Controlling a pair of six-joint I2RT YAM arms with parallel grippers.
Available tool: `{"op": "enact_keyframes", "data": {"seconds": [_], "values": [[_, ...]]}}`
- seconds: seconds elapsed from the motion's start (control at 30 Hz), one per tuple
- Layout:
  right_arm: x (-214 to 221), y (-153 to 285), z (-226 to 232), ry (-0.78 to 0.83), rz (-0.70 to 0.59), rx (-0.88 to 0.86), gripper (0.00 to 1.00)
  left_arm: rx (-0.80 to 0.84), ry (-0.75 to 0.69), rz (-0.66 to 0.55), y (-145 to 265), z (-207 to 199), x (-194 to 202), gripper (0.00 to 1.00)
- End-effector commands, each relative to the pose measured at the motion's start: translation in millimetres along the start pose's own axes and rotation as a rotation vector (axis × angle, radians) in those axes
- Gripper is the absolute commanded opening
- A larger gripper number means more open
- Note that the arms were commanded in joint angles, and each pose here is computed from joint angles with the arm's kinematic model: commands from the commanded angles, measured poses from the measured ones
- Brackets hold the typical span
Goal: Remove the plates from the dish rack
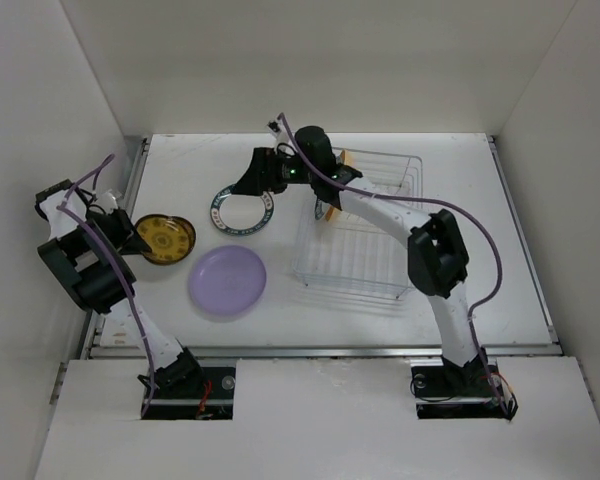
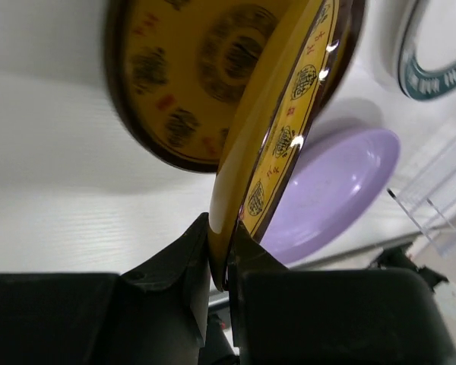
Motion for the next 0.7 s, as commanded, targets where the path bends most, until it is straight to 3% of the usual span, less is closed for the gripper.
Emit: {"op": "enact_keyframes", "data": {"seconds": [0.0, 0.2, 0.23, 0.37, 0.47, 0.5, 0.67], "values": [[-37.9, 36.9, 40.2, 0.117, -0.076, 0.065, 0.95, -0.071, 0.052, -0.063, -2.4, 11.3, -5.3, 0.00], [-47.9, 68.6, 65.1, 0.137, -0.122, 0.119, 0.95, -0.083, 0.036, -0.051, -3.2, 13.7, -6.0, 0.25], [-47.8, 70.1, 73.2, 0.139, -0.117, 0.110, 0.95, -0.083, 0.017, -0.043, -1.6, 13.8, -8.7, 0.39], [-58.4, 85.9, 92.7, 0.166, -0.142, 0.143, 0.95, -0.123, -0.004, 0.025, 1.6, 17.6, -12.5, 0.67], [-61.5, 98.1, 109.2, 0.178, -0.163, 0.147, 0.95, -0.136, -0.035, 0.055, 0.5, 17.4, -16.0, 0.71], [-62.7, 100.9, 115.4, 0.180, -0.172, 0.158, 0.95, -0.136, -0.055, 0.065, 0.8, 13.6, -15.4, 0.78], [-62.0, 122.3, 123.9, 0.160, -0.174, 0.246, 0.95, -0.174, -0.107, 0.042, 13.1, 4.4, -8.9, 0.79]]}}
Point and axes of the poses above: each gripper's point midway between its finger pads, its own y axis back along the fingers, its own z axis along the line the jaws close on, x = y × z, the point moved 10 cm from there along y, back along the fingers, and after that the axes turned 12 degrees about y, right-handed, at the moved point
